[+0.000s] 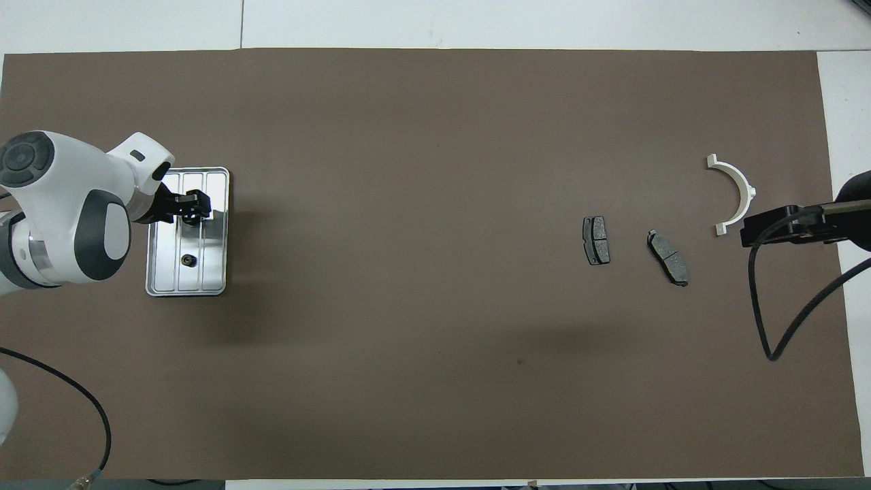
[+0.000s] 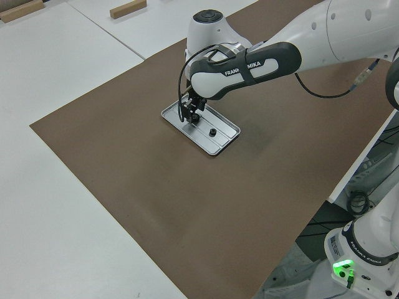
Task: Place bearing gear from tray to pile
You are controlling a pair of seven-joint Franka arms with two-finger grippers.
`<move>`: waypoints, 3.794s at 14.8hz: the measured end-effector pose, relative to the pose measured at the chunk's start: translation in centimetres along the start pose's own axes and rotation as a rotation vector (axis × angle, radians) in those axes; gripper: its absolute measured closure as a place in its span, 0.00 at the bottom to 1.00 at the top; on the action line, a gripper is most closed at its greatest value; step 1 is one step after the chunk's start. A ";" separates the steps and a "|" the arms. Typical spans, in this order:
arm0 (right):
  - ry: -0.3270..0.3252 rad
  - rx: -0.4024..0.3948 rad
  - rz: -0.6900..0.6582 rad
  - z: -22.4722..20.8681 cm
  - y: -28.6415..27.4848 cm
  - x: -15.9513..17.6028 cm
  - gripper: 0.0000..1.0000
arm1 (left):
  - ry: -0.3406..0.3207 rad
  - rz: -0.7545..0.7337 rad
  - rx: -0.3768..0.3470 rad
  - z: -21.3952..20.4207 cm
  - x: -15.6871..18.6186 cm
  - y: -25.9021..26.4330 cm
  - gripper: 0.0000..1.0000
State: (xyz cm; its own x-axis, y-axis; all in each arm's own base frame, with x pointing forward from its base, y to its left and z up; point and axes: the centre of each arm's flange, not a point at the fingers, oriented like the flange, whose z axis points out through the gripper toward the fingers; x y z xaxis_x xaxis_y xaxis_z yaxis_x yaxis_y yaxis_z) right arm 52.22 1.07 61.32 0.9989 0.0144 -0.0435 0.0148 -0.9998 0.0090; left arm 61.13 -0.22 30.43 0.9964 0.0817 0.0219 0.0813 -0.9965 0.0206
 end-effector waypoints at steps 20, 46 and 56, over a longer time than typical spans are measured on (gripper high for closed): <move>0.025 0.030 0.164 13.9 -7.8 3.9 0.00 | -0.023 -0.259 -0.009 -6.8 -3.9 25.3 0.65; 0.024 0.031 0.229 14.0 -12.5 3.1 0.00 | -0.058 -0.075 0.029 -5.4 -7.6 18.6 0.00; 0.016 0.036 0.376 19.3 -32.1 3.8 0.00 | -0.059 0.150 0.012 -3.9 -4.4 0.4 0.10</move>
State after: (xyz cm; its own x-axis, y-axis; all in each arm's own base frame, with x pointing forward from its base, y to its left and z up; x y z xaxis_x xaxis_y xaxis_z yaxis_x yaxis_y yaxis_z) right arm 54.67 33.04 41.54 0.9350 -0.3536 -0.0279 -0.3541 -0.9351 -0.0139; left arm 56.69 -0.96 34.24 0.9970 -0.0693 -0.0348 -0.0690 -0.9976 0.0101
